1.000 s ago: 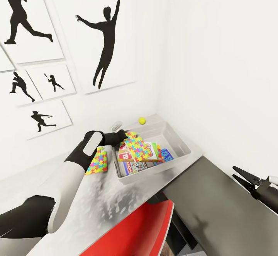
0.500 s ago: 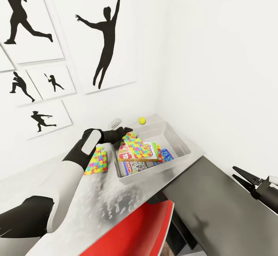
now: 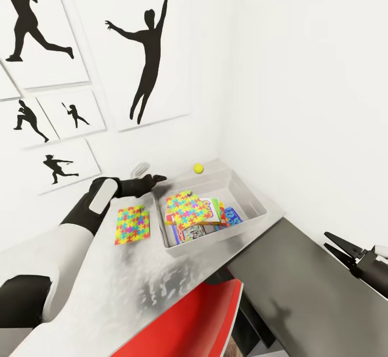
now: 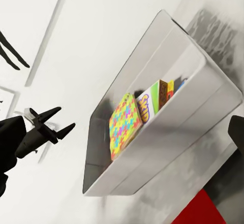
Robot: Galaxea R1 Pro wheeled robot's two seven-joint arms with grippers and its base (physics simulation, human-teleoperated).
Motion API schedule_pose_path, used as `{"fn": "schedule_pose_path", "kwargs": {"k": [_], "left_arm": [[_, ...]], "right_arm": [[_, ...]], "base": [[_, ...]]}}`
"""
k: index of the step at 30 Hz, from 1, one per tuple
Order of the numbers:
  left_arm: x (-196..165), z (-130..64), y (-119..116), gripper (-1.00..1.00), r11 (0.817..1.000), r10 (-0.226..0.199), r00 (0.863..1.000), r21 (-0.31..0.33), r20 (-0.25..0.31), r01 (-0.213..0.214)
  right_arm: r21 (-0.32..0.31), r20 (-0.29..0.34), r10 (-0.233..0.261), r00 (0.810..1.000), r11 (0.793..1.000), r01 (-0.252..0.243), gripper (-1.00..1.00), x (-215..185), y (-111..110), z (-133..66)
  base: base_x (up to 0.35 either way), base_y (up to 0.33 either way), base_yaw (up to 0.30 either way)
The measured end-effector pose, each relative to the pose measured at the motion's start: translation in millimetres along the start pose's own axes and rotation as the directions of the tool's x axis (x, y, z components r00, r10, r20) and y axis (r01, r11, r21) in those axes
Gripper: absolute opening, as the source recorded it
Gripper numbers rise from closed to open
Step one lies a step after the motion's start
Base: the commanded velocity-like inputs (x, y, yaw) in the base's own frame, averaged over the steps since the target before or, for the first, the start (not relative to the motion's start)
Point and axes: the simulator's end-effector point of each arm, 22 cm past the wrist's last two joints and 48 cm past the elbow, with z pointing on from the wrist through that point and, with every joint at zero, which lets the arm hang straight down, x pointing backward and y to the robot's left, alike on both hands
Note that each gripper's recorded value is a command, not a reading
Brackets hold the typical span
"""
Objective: Put all the toys in the child's room - the three board games (two on the bed and one on the table), the two jigsaw puzzles on the table, and the tennis ball on the table - inside the toy box on the table in the child's room.
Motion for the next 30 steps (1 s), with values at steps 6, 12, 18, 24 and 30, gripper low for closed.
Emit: {"fn": "schedule_pose_path", "kwargs": {"k": [6, 12, 18, 24, 30], "left_arm": [[-40.6, -50.1, 4.7, 1.00, 0.996, 0.068, 0.997, 0.047, 0.023, -0.069], [-68.3, -99.5, 44.2, 1.00, 0.995, 0.098, 0.995, 0.017, 0.034, -0.098], [-41.8, -166.3, 109.5, 1.00, 0.994, 0.057, 0.998, 0.092, -0.025, -0.054], [17.0, -239.7, 139.1, 1.00, 0.952, 0.016, 0.997, 0.305, -0.075, 0.008], [37.1, -262.9, 136.2, 1.00, 0.913, 0.048, 0.998, 0.407, -0.051, -0.023]], "right_arm": [[0.001, -0.002, 0.000, 1.000, 1.000, 0.000, 1.00, 0.7, -0.1, 0.4], [-0.006, 0.000, 0.000, 1.000, 1.000, 0.000, 1.00, 0.3, 1.2, 0.0], [-0.020, 0.001, 0.000, 1.000, 1.000, 0.000, 1.00, 0.4, 4.5, -0.5], [-0.082, 0.016, -0.014, 1.000, 0.997, 0.015, 1.00, -3.3, 20.3, -2.4], [-0.141, 0.083, -0.087, 0.993, 0.985, 0.099, 1.00, -16.4, 37.5, -3.4]], "base": [[0.000, 0.000, 0.000], [0.000, 0.000, 0.000], [0.000, 0.000, 0.000], [-0.002, 0.000, 0.000], [-0.186, 0.000, 0.000]]}}
